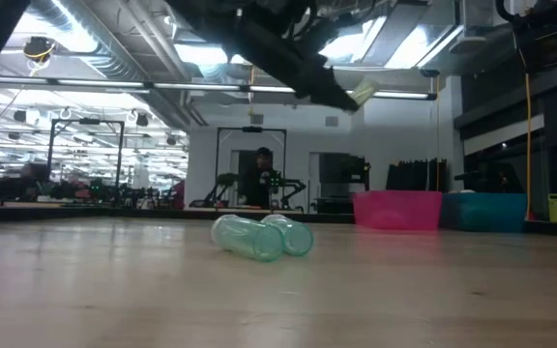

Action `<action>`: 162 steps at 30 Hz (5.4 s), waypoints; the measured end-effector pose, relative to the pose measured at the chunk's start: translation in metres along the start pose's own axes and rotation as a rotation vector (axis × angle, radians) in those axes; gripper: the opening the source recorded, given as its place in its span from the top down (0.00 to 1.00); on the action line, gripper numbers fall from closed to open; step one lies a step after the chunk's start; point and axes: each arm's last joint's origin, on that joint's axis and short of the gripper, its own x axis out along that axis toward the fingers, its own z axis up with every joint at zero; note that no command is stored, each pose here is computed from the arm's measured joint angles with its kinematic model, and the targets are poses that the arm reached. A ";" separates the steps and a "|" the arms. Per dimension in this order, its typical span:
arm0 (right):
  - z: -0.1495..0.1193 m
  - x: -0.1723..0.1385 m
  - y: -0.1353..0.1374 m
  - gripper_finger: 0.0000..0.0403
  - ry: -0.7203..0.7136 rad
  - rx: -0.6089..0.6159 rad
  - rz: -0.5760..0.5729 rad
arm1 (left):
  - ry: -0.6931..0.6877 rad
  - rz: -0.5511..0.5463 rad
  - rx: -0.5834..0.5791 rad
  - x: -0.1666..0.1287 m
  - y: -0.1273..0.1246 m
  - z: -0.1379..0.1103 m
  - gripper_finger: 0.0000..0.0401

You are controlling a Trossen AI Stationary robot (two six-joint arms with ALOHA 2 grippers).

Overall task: Pick and place medicine bottles into bin by pill shape (circle, oval)
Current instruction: Put the yellow tablet bottle into the red bin, then put the blue tablet bottle into the red bin

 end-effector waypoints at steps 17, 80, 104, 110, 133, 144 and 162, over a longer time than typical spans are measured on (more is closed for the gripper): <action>0.000 0.000 -0.001 0.41 0.008 -0.015 -0.011 | -0.165 0.045 -0.202 0.097 0.113 -0.001 0.76; 0.000 0.000 -0.002 0.41 0.003 -0.028 -0.024 | 0.499 -0.267 -0.279 0.022 0.028 0.027 0.63; 0.001 0.000 0.001 0.41 -0.026 -0.010 0.009 | 1.103 -0.662 0.007 -0.038 -0.109 0.013 0.63; 0.001 0.001 0.002 0.41 -0.053 -0.008 0.010 | 1.075 -0.704 -0.095 -0.063 -0.136 -0.017 0.63; 0.002 0.001 0.004 0.41 -0.072 -0.010 0.029 | 0.536 -0.800 -0.070 -0.058 -0.239 -0.056 0.63; 0.002 0.001 0.003 0.41 -0.060 -0.014 0.027 | 0.474 -0.798 -0.060 -0.015 -0.210 -0.065 0.64; 0.001 0.001 0.003 0.41 -0.048 -0.020 0.022 | 0.430 -0.656 0.124 0.062 -0.140 -0.049 0.69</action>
